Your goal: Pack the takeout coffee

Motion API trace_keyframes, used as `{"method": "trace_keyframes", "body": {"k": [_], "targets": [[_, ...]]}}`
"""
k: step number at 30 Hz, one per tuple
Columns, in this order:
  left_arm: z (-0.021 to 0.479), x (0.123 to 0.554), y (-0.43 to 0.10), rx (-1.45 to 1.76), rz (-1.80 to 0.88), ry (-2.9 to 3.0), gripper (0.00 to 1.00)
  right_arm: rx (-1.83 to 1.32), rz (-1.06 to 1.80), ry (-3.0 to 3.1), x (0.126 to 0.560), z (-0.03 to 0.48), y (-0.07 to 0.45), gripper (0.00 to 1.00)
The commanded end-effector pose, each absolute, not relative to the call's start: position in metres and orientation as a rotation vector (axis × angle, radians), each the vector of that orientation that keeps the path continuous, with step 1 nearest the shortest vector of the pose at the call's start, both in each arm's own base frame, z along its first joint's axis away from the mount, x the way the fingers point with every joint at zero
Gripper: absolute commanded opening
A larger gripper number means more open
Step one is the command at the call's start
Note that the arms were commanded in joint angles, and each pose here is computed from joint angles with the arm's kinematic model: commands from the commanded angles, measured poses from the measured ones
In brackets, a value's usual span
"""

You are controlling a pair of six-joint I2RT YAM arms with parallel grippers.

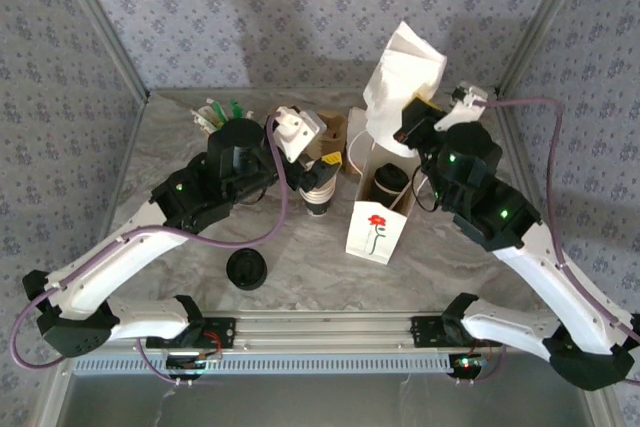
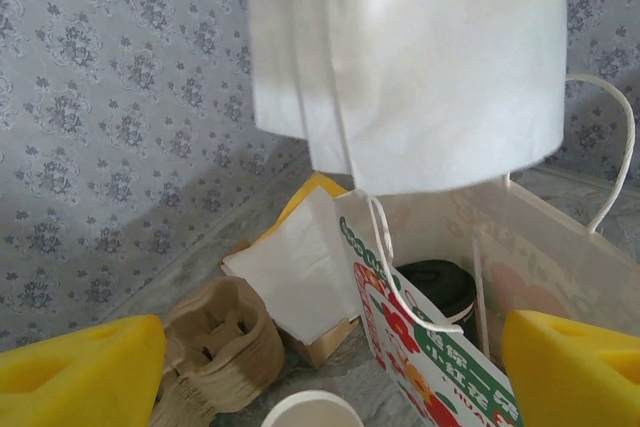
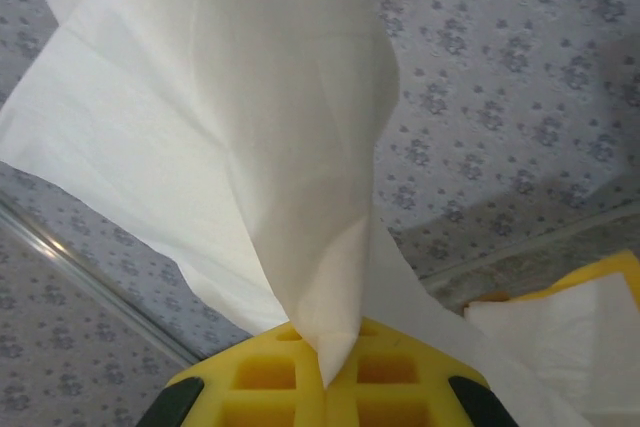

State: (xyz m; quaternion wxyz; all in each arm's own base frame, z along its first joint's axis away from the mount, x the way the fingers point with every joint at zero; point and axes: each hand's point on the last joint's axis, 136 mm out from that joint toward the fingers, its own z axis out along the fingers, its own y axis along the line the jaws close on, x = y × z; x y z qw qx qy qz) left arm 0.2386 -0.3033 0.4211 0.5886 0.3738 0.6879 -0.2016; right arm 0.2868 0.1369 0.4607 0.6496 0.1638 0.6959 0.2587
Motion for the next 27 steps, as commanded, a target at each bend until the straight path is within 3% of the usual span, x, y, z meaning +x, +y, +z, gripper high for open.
{"method": "trace_keyframes", "body": {"k": [1, 11, 27], "targets": [[0.435, 0.234, -0.300, 0.839, -0.500, 1.566, 0.87, 0.490, 0.605, 1.487, 0.280, 0.463, 0.117, 0.00], [0.431, 0.235, -0.299, 0.825, -0.502, 1.584, 0.87, 0.542, 0.568, 1.538, 0.283, 0.417, 0.117, 0.00], [0.430, 0.238, -0.304, 0.832, -0.502, 1.587, 0.87, 0.554, 0.549, 1.567, 0.262, 0.396, 0.114, 0.00]]}}
